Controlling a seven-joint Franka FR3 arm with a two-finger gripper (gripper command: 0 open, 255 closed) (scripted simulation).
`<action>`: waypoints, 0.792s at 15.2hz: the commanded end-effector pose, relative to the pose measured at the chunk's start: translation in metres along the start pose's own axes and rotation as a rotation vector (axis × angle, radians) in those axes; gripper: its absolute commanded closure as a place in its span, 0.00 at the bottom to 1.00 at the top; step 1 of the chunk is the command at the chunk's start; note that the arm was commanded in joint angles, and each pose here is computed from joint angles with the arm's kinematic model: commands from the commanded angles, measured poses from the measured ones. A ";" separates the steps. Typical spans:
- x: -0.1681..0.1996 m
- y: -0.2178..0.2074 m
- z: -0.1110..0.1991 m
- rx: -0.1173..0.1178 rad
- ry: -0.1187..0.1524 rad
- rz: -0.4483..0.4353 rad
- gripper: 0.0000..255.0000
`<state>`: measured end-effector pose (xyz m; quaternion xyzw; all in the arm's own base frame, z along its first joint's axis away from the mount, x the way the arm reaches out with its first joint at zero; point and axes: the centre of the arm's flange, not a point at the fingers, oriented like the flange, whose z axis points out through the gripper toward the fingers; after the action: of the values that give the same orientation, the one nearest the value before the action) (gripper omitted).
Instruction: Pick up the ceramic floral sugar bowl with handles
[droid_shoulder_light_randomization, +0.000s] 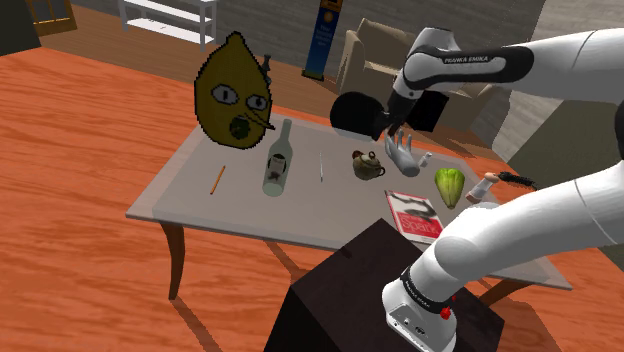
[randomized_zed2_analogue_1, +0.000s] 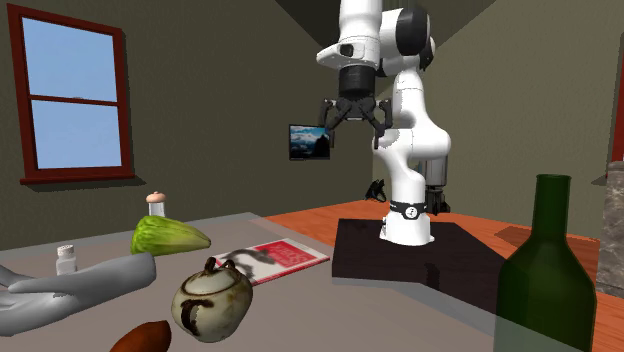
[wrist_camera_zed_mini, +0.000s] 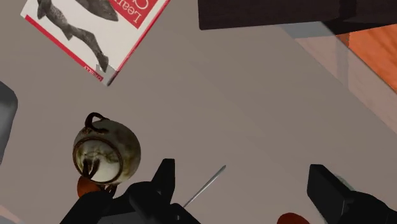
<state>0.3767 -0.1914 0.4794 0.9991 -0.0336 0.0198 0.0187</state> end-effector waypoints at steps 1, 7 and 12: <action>0.009 0.021 0.018 0.000 0.000 -0.003 0.00; 0.038 0.081 0.062 0.006 -0.001 -0.009 0.00; 0.062 0.130 0.100 0.011 -0.002 -0.014 0.00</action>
<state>0.4284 -0.3188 0.3919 0.9994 -0.0275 0.0185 0.0136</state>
